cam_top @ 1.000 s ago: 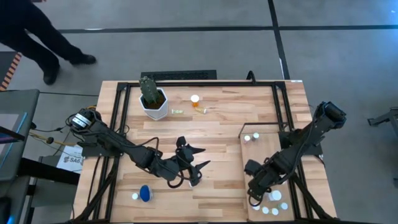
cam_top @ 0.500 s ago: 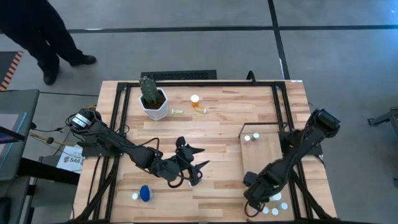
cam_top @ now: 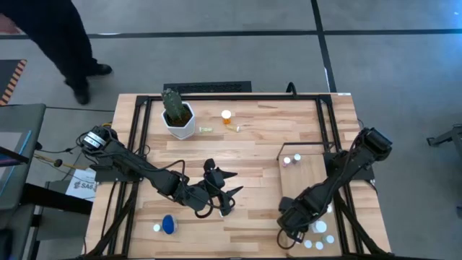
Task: Pick and place medicine bottles onto shelf by color
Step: Put the yellow pill bottle on the shelf
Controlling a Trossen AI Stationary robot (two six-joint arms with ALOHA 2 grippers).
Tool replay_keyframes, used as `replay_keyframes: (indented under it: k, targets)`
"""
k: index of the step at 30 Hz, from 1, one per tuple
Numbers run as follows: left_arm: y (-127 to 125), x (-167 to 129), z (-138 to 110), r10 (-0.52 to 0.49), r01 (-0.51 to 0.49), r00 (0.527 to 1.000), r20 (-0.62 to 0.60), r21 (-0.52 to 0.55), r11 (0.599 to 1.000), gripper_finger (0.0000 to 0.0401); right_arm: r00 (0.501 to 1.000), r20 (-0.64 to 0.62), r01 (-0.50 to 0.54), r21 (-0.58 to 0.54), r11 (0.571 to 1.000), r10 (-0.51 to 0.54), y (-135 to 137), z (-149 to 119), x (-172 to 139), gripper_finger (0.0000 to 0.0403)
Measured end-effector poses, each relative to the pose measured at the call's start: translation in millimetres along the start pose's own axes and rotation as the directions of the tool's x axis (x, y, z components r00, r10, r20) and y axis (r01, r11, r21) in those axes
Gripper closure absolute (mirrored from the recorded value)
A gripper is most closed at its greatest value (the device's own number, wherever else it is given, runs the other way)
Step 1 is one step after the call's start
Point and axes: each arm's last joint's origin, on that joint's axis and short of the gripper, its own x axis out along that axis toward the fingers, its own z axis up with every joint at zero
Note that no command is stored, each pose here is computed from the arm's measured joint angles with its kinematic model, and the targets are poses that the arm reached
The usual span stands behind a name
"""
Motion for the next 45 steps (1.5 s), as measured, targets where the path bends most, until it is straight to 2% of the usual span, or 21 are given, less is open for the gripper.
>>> replay_keyframes:
  k: [9,30,45]
  targets:
    - [0.5,0.0,-1.2,0.004,-0.004,1.0,-0.01,0.011,1.0,0.0179,0.994,-0.101,-0.039,0.021,0.999,0.041,-0.1,3.7,0.3,0.0274]
    - [1.6,-0.1,-3.5,0.013,-0.012,1.0,-0.028,0.031,0.999,0.0179,0.991,-0.124,-0.043,0.085,0.995,0.054,-0.4,6.2,0.5,0.0274]
    - [1.7,-0.1,-3.1,0.021,-0.02,1.0,-0.021,0.027,0.999,0.0179,0.991,-0.128,-0.034,0.026,0.999,0.037,-5.5,7.1,7.6,0.0274]
